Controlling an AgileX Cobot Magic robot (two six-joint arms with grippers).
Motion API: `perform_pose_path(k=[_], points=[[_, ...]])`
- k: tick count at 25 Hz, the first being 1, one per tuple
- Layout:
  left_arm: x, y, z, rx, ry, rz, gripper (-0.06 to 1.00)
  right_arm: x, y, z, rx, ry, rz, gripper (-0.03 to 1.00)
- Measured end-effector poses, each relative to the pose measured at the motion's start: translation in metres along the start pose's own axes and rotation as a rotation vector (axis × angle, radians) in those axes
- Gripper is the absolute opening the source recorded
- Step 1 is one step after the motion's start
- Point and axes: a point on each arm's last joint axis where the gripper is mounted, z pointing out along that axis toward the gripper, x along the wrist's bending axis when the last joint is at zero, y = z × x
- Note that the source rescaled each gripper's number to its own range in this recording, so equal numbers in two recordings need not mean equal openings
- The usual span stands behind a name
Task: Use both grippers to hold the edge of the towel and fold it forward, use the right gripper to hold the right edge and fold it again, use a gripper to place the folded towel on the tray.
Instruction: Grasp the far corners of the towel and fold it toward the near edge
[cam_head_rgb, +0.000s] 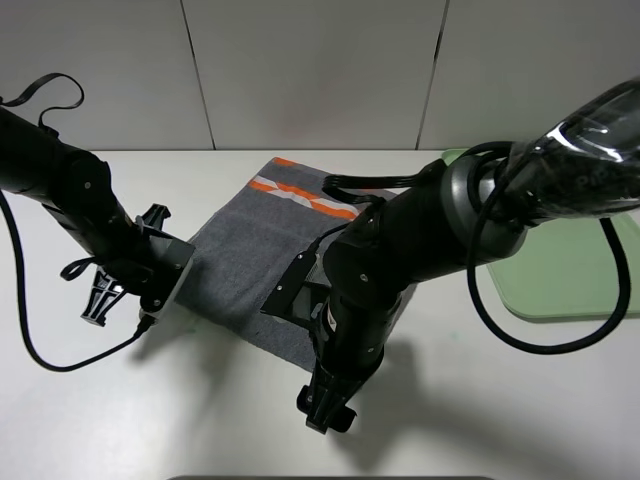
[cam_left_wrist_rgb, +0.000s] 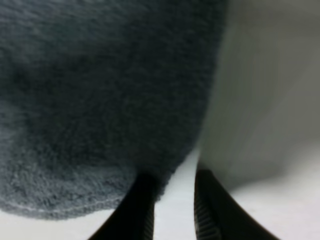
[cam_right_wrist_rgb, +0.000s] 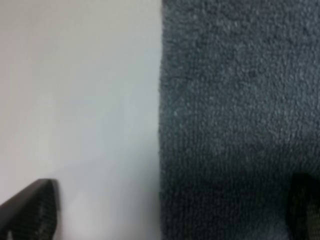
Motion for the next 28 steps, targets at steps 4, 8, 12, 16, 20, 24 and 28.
perform_pose_path(k=[4, 8, 12, 16, 20, 24, 28], points=[[0.003, 0.001, 0.0, -0.013, 0.029, -0.029, 0.3, 0.0, 0.0, 0.0, 0.0, 0.0, 0.0, 1.0], [0.004, 0.003, 0.0, -0.034, 0.046, -0.079, 0.37, 0.0, 0.0, 0.0, 0.001, 0.0, 0.0, 1.0], [0.006, 0.005, -0.001, -0.065, 0.061, -0.161, 0.38, 0.0, 0.0, 0.0, 0.001, 0.0, 0.0, 1.0], [0.008, 0.006, -0.006, -0.083, 0.085, -0.207, 0.46, 0.0, 0.0, 0.0, 0.002, 0.001, 0.0, 1.0], [0.004, 0.007, -0.011, -0.091, 0.074, -0.225, 0.51, 0.0, 0.0, 0.0, 0.002, 0.001, 0.0, 1.0], [-0.002, 0.007, -0.016, -0.092, 0.036, -0.227, 0.53, 0.0, 0.0, 0.0, 0.003, 0.001, 0.001, 1.0], [-0.003, 0.008, -0.025, -0.096, 0.049, -0.22, 0.53, 0.0, 0.0, 0.0, 0.003, 0.002, -0.002, 1.0]])
